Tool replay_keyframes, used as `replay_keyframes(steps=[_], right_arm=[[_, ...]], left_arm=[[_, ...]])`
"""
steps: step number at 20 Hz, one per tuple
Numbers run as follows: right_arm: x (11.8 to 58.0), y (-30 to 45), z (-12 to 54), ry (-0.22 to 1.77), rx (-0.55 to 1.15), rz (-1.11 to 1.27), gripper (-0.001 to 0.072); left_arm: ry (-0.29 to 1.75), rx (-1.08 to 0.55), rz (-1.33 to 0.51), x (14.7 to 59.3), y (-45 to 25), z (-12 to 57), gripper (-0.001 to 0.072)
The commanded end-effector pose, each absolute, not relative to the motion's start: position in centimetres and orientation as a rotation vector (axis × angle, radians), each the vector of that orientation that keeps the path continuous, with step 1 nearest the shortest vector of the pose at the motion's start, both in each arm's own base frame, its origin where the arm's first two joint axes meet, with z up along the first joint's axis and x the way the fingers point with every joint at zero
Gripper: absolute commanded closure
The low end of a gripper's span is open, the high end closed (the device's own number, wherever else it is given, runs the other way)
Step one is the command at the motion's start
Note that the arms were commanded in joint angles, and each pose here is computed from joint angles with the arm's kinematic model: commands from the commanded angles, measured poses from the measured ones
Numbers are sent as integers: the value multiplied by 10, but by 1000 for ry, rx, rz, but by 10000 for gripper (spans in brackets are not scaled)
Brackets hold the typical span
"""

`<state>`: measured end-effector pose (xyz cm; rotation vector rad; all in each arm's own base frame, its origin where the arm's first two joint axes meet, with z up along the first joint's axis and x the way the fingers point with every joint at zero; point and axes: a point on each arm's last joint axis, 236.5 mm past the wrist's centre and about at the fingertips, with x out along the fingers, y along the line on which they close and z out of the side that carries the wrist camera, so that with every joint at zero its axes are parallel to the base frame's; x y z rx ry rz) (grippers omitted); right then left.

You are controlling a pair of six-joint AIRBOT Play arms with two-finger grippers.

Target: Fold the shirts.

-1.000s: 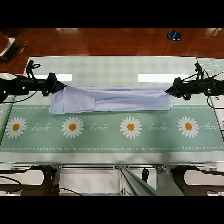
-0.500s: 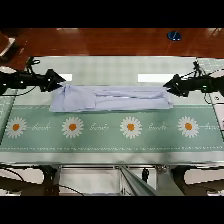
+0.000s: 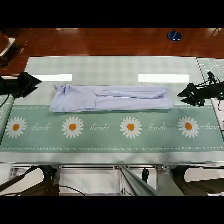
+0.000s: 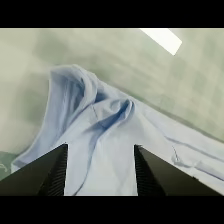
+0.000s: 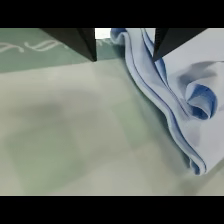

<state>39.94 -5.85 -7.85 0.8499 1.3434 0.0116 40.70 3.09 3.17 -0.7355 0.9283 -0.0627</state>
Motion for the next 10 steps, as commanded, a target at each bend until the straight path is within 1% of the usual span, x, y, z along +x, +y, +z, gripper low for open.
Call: replay_keyframes(steps=[1, 4, 6, 8, 9, 10], right_arm=[[405, -35, -92, 1358, 903, 82, 301], [409, -7, -101, 1389, 905, 155, 301], [414, 19, -101, 1393, 909, 224, 301], [418, 41, -99, 1393, 889, 267, 304], [418, 50, -98, 1401, 875, 284, 314], [416, 56, -98, 1412, 869, 295, 361]], left_arm=[[923, -698, -75, 381, 0, 20, 203], [972, -654, -159, 377, -40, 12, 203], [978, -616, -208, 382, -68, 7, 203], [975, -615, -254, 388, -99, 3, 203], [976, -622, -276, 390, -115, 0, 203], [983, -623, -294, 390, -128, -2, 203]])
